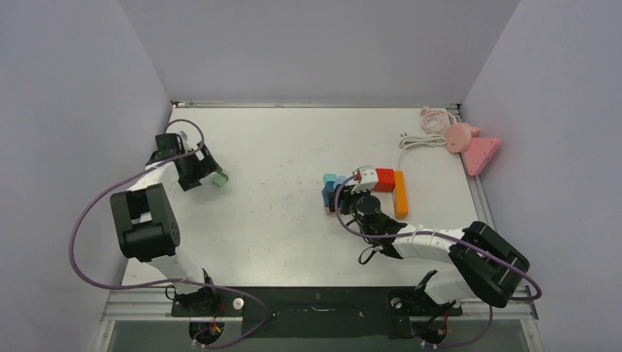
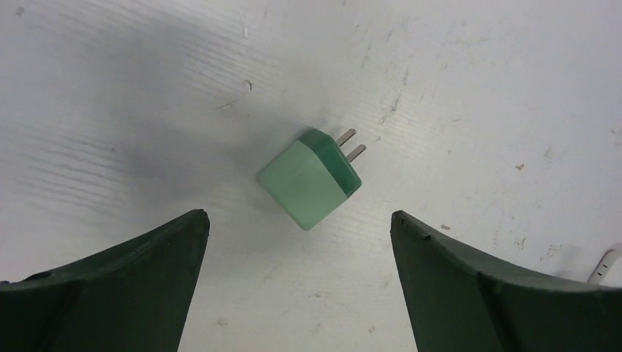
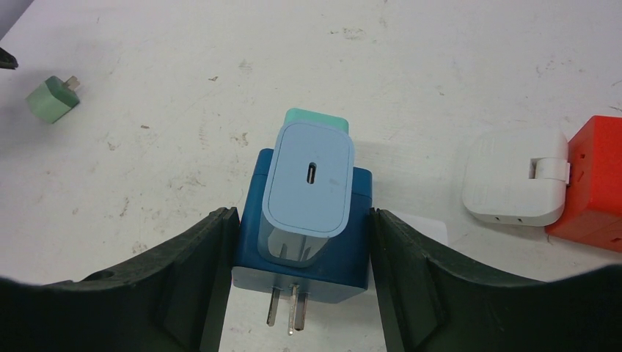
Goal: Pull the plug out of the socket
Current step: Place the plug at the center of the board.
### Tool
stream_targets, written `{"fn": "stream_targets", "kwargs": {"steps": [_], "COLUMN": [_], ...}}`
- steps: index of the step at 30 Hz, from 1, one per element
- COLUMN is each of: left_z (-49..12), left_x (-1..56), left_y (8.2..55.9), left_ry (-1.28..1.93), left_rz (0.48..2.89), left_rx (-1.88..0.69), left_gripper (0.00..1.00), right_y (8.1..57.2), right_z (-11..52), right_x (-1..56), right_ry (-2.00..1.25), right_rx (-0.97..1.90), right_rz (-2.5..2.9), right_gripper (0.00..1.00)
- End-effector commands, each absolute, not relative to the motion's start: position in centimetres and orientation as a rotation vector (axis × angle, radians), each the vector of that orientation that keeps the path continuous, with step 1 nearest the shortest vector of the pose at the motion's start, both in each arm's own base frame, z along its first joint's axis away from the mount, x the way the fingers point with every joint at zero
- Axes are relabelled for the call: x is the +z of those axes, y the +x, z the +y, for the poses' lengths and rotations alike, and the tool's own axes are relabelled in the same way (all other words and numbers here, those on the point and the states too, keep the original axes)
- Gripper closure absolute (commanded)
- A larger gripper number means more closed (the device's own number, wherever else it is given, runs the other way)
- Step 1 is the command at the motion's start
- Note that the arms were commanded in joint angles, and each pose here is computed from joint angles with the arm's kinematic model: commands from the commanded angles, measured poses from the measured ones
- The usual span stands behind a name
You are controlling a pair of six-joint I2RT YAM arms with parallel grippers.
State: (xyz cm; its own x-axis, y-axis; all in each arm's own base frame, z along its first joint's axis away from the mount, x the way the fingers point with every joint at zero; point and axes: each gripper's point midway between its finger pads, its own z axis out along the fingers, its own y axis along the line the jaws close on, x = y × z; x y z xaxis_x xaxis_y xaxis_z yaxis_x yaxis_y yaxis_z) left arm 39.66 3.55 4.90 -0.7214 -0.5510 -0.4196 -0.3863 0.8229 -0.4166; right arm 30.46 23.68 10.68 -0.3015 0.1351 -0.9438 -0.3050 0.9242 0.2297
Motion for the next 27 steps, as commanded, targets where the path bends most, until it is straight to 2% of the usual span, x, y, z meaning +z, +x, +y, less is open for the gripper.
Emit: {"fn": "stream_targets", "kwargs": {"steps": [1, 6, 12, 17, 20, 27], "left_z": [3.4, -3.7, -14.8, -21.2, -23.1, -25.1], "left_x": [12.6, 18.0, 22.3, 23.6, 24.8, 26.5], "left_y": [41.0, 40.2, 35.5, 31.7, 30.5, 27.5], "left_ry": [-0.522, -0.212, 0.256, 0.398, 0.435, 0.534], "left_rz": [2.271, 2.146, 1.994, 1.937, 1.893, 1.797], "left_rx": [-0.320, -0.509, -0.711, -1.087, -1.279, -1.467], "left_gripper": [0.08, 0.08, 0.05, 0.03, 0.03, 0.02], "right_y": [31.2, 30.6, 29.9, 29.4, 28.7, 28.3], "right_z": [24.0, 24.5, 24.9, 25.9, 26.6, 26.1], "right_x": [15.4, 16.8, 19.2, 22.3, 24.4, 29.1], "right_ry": [-0.060, -0.072, 0.014, 0.036, 0.019, 0.069], "right_rx": [0.618, 0.734, 0.860, 0.985, 1.076, 1.154], "right_rz": [1.696, 1.688, 1.678, 1.609, 1.551, 1.425], "right_gripper": [0.95, 0.95, 0.95, 0.95, 0.95, 0.95]}}
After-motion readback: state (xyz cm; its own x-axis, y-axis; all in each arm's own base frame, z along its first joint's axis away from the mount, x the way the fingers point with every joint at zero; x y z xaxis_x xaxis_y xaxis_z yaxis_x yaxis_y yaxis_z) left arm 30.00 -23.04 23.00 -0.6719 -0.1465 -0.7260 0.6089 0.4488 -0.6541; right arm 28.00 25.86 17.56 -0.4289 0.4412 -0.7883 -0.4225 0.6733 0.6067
